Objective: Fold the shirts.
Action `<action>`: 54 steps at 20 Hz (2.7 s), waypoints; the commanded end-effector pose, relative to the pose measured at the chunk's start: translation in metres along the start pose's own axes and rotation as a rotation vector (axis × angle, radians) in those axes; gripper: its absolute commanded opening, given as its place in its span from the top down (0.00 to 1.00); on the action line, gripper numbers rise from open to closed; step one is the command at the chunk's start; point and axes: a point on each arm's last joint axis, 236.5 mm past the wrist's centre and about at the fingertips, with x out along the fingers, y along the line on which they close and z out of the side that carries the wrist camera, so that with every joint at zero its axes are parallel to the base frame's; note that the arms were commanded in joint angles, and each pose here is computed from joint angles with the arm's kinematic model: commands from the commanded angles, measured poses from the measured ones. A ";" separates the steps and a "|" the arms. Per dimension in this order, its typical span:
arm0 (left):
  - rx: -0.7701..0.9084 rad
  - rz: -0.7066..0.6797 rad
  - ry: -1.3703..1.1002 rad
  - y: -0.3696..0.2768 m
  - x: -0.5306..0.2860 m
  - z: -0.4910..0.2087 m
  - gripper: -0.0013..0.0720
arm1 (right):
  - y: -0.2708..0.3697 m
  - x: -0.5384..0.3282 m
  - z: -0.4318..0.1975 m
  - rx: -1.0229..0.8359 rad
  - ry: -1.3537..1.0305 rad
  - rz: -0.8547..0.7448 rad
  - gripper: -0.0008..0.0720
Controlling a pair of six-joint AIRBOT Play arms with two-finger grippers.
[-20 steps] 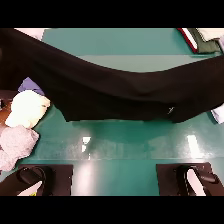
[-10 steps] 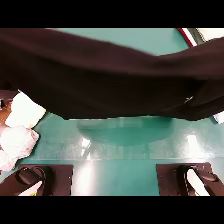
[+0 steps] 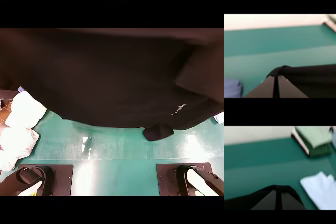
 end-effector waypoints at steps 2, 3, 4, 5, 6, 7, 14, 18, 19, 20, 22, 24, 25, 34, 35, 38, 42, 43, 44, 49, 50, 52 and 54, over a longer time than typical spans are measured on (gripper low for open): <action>0.160 0.190 0.238 0.024 0.092 -0.067 0.94 | -0.022 0.100 -0.074 0.047 0.385 -0.025 0.96; 0.171 0.214 0.273 0.030 0.116 -0.079 0.94 | -0.018 0.124 -0.086 0.035 0.433 0.015 0.96; 0.167 0.240 0.317 0.040 0.140 -0.095 0.94 | -0.014 0.145 -0.094 0.030 0.457 0.054 0.96; 0.153 0.255 0.363 0.049 0.162 -0.112 0.94 | -0.008 0.167 -0.101 0.030 0.466 0.098 0.96; 0.132 0.256 0.398 0.056 0.182 -0.127 0.94 | -0.006 0.188 -0.105 0.036 0.459 0.110 0.96; 0.111 0.255 0.418 0.063 0.202 -0.138 0.94 | -0.004 0.209 -0.110 0.029 0.448 0.114 0.96; 0.121 0.252 0.395 0.084 0.294 -0.169 0.94 | 0.013 0.326 -0.142 0.040 0.295 0.132 0.96; 0.158 0.244 0.455 0.086 0.330 -0.207 0.94 | 0.024 0.369 -0.169 0.036 0.284 0.137 0.96; 0.178 0.253 0.488 0.090 0.334 -0.218 0.94 | 0.025 0.375 -0.179 0.034 0.311 0.137 0.96; 0.192 0.275 0.534 0.096 0.332 -0.230 0.94 | 0.028 0.378 -0.193 0.024 0.353 0.138 0.96; 0.192 0.323 0.666 0.111 0.319 -0.259 0.94 | 0.027 0.376 -0.218 -0.010 0.447 0.144 0.96; 0.165 0.354 0.785 0.125 0.303 -0.289 0.94 | 0.025 0.370 -0.238 -0.031 0.534 0.144 0.96; 0.143 0.355 0.845 0.128 0.295 -0.306 0.94 | 0.019 0.367 -0.246 -0.058 0.570 0.124 0.96; 0.077 0.281 1.028 0.114 0.277 -0.377 0.94 | 0.001 0.367 -0.303 -0.092 0.777 0.083 0.96; 0.078 0.284 1.037 0.115 0.274 -0.378 0.94 | 0.001 0.366 -0.306 -0.091 0.790 0.082 0.96; 0.108 0.278 1.044 0.116 0.269 -0.373 0.58 | -0.002 0.363 -0.305 -0.088 0.797 0.080 0.70; 0.137 0.329 1.025 0.127 0.248 -0.349 0.27 | -0.012 0.344 -0.281 -0.069 0.763 0.067 0.53; 0.128 0.328 1.022 0.125 0.240 -0.342 0.27 | -0.015 0.333 -0.277 -0.064 0.770 0.064 0.53; 0.117 0.323 1.024 0.123 0.231 -0.339 0.27 | -0.017 0.323 -0.275 -0.062 0.786 0.063 0.53; -0.006 0.243 1.110 0.094 0.169 -0.390 0.27 | -0.007 0.286 -0.270 -0.101 0.833 0.090 0.53; -0.047 0.216 1.123 0.084 0.159 -0.406 0.27 | -0.003 0.284 -0.268 -0.111 0.826 0.097 0.53; -0.115 0.188 1.150 0.072 0.142 -0.434 0.27 | 0.007 0.280 -0.266 -0.131 0.816 0.113 0.53; -0.154 0.189 1.189 0.067 0.132 -0.460 0.27 | 0.018 0.277 -0.266 -0.152 0.814 0.130 0.53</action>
